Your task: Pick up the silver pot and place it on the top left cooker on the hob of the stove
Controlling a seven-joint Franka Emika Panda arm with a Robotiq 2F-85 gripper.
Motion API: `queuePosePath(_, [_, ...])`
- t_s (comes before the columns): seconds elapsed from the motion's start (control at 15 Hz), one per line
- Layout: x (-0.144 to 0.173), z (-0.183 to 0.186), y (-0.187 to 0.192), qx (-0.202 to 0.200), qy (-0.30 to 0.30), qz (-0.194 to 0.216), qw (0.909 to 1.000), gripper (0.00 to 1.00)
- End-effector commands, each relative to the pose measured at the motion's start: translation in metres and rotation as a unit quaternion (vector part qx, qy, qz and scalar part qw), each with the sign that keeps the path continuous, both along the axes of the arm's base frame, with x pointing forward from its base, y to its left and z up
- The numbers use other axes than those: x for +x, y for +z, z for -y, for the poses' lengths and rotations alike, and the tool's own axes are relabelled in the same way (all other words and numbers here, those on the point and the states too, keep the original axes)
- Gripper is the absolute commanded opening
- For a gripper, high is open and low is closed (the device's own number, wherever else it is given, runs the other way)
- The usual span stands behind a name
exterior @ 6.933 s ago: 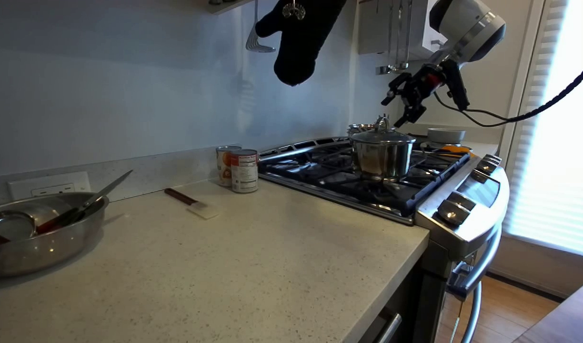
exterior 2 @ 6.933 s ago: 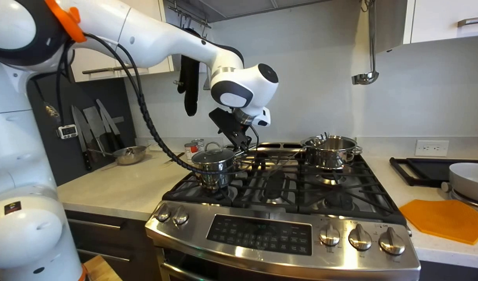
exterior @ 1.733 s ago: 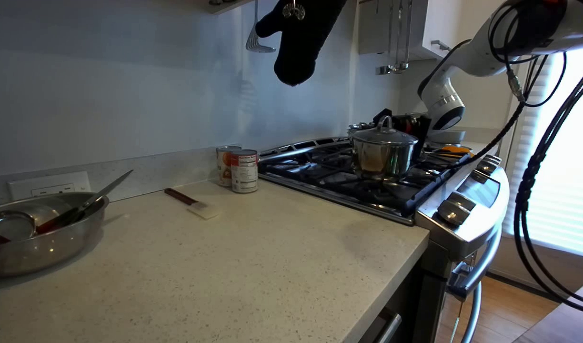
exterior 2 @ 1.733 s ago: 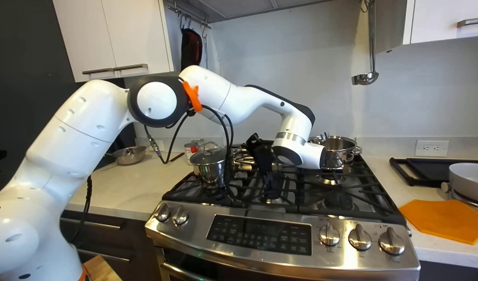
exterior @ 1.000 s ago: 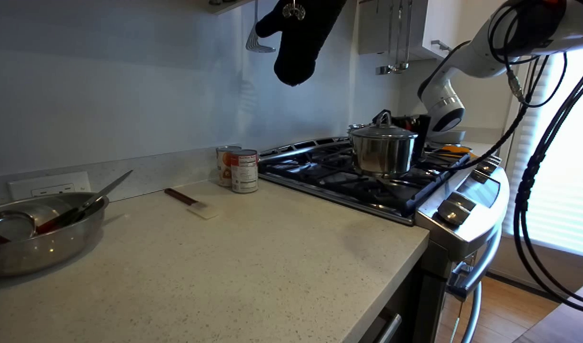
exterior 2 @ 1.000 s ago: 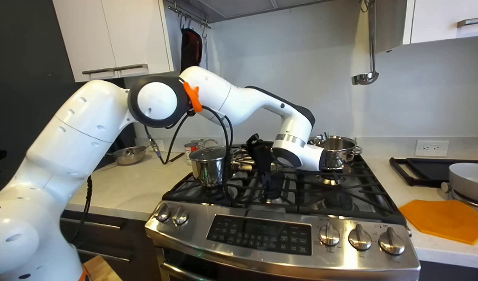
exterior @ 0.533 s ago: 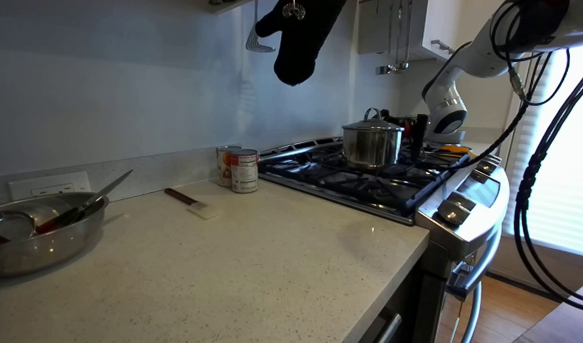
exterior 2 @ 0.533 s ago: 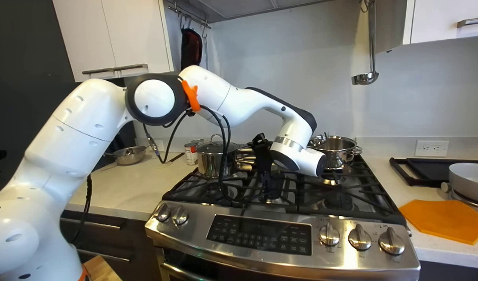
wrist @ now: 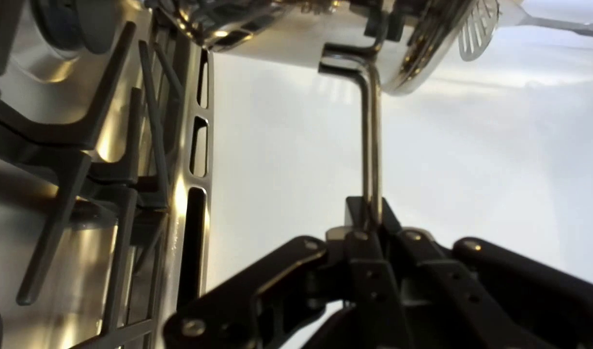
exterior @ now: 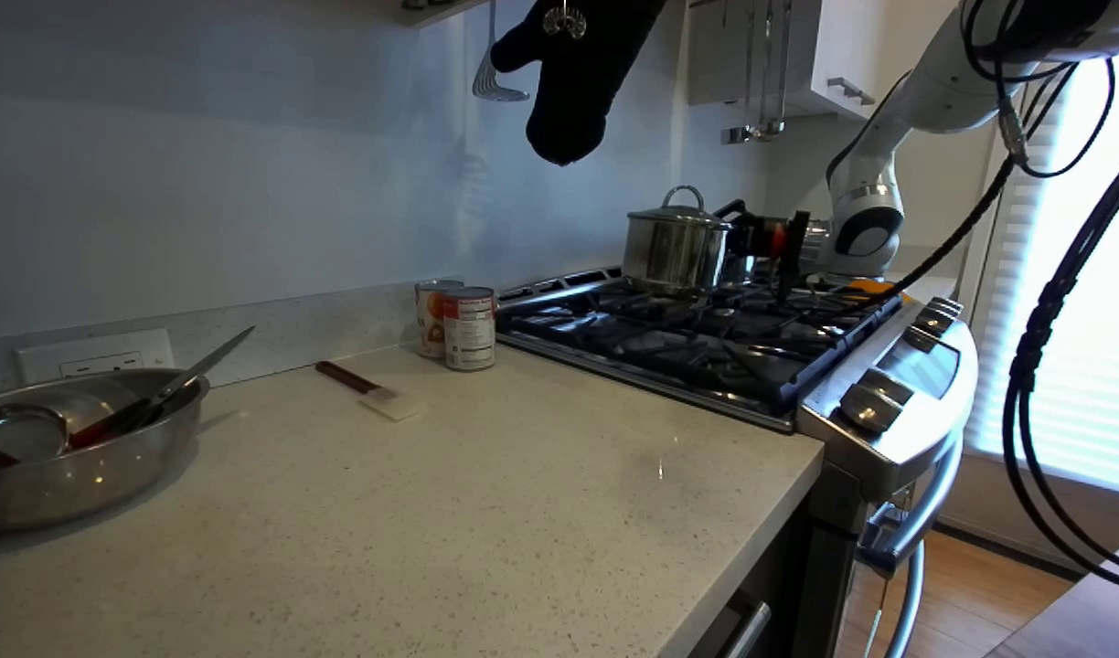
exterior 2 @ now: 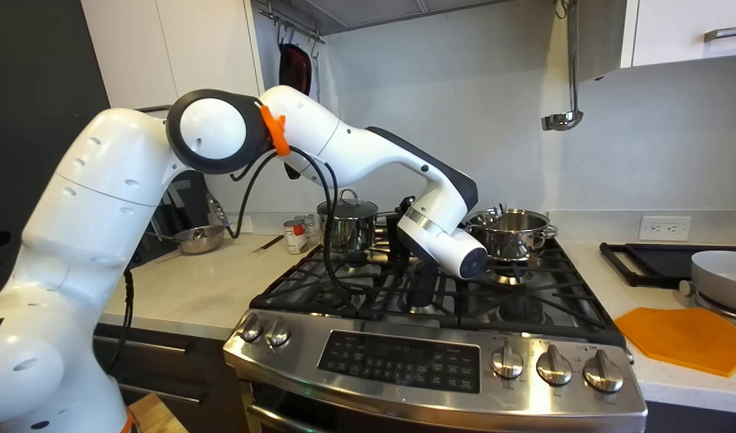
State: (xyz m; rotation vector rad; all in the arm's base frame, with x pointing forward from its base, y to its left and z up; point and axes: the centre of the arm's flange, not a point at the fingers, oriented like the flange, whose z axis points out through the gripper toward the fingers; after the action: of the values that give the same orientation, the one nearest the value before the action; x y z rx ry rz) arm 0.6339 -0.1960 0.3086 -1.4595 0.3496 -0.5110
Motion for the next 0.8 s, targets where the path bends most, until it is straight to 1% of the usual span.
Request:
queuePosePath(0.0, [-0.018, -0.021, 0.037, 0.046, -0.062, 0.002, 0.997, 0.01])
queuePosePath(0.13, [-0.019, -0.027, 0.043, 0.042, -0.084, -0.004, 0.9956, 0.01])
queuePosePath(0.33, [-0.021, -0.036, 0.055, 0.014, -0.111, -0.018, 0.9936, 0.01])
queuePosePath(0.4, [-0.02, -0.04, 0.057, -0.008, -0.105, 0.004, 0.9944, 0.01])
queuePosePath(0.47, [-0.007, -0.029, 0.028, -0.021, -0.092, -0.009, 0.9955, 0.01])
queuePosePath(0.53, [-0.007, -0.032, 0.03, -0.032, -0.092, -0.006, 0.9952, 0.05])
queuePosePath(0.73, [-0.007, -0.033, 0.014, -0.043, -0.093, -0.008, 0.9948, 0.05])
